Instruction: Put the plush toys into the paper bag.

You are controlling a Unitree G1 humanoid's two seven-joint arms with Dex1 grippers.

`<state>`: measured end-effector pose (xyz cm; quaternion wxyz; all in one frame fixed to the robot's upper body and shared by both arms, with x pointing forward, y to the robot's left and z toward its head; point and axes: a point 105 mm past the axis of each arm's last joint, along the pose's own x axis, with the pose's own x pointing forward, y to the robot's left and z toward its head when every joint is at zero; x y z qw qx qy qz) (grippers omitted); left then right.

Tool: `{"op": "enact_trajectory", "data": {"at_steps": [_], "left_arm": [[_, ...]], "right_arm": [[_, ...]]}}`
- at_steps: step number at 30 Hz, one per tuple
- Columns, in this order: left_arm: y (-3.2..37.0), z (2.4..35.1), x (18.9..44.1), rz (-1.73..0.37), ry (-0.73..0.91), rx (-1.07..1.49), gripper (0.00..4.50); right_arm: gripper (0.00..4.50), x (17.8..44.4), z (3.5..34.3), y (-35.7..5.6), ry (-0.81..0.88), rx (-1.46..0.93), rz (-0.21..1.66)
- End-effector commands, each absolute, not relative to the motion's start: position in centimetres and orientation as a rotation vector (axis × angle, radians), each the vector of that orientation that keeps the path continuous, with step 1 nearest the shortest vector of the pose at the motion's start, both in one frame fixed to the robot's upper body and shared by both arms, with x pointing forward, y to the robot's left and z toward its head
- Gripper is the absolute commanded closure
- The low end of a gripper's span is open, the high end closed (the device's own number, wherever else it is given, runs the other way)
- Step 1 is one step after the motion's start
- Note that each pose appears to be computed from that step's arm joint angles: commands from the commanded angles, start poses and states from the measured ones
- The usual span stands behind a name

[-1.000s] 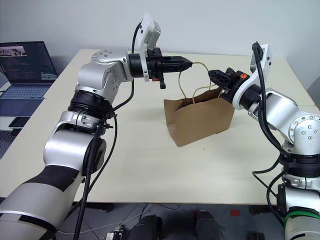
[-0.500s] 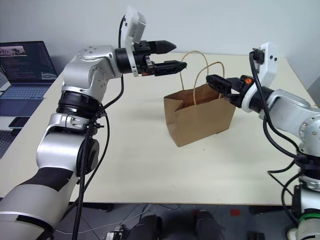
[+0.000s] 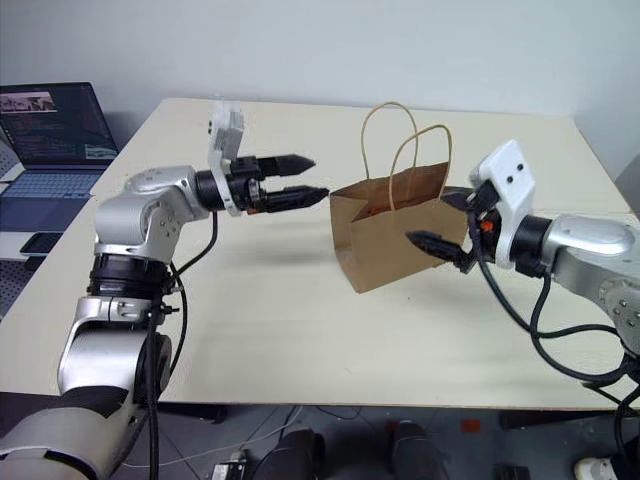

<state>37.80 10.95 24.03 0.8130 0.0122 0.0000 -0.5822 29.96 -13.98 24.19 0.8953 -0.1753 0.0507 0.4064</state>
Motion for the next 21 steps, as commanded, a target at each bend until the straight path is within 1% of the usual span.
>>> {"op": "enact_trajectory", "data": {"at_steps": [1,7,9,14,16,21], "left_arm": [[10.0,24.4,37.3,-1.283,-0.037,0.014,0.01],[8.7,22.8,37.1,-1.322,-0.012,0.030,0.01],[8.4,22.4,37.4,-1.308,-0.009,0.040,0.01],[8.4,22.5,38.1,-1.272,-0.030,0.021,0.01],[8.3,22.4,37.9,-1.282,-0.029,0.012,0.01],[7.1,21.6,36.4,-1.352,-0.015,0.020,0.01]], "right_arm": [[0.00,30.5,24.3,-13.4,0.046,-0.424,0.812],[0.00,31.4,23.5,-12.2,0.021,-0.451,0.777],[0.00,31.8,23.3,-11.9,0.013,-0.450,0.755],[0.00,32.3,23.1,-10.9,-0.009,-0.437,0.729],[0.00,32.4,23.1,-10.7,-0.016,-0.422,0.716],[0.00,32.8,23.0,-10.4,-0.018,-0.391,0.683]]}}
